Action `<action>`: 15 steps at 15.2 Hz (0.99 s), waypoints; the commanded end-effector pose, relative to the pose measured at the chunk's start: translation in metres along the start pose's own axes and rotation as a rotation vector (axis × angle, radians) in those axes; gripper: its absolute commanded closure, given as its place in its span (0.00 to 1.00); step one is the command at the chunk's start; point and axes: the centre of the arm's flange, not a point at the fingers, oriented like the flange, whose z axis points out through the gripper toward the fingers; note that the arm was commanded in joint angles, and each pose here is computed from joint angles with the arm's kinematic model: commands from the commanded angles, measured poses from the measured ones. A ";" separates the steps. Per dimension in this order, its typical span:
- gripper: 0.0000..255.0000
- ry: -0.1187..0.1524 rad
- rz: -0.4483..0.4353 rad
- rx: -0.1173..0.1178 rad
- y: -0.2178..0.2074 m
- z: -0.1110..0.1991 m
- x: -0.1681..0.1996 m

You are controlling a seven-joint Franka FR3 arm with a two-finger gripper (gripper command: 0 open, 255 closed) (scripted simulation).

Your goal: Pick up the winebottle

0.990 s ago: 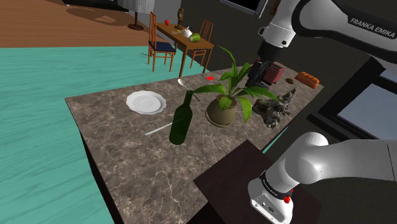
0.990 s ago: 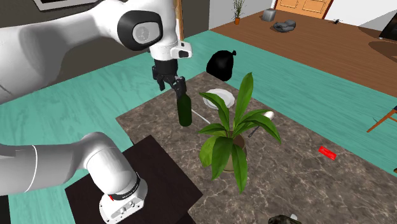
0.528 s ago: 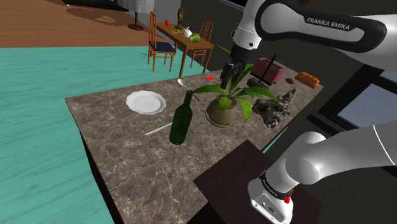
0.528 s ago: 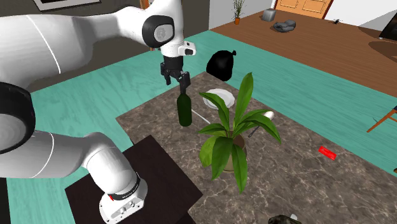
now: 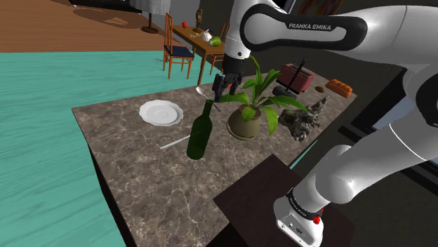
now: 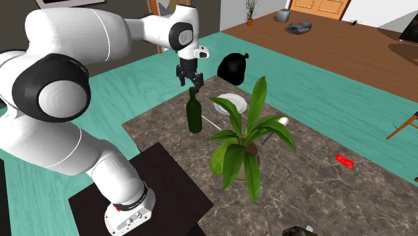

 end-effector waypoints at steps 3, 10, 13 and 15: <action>0.00 -0.018 0.003 -0.004 -0.027 0.020 0.045; 0.00 -0.020 0.003 -0.004 -0.030 0.054 0.052; 0.00 -0.020 0.003 -0.004 -0.030 0.063 0.053; 1.00 -0.020 0.003 -0.005 -0.030 0.062 0.053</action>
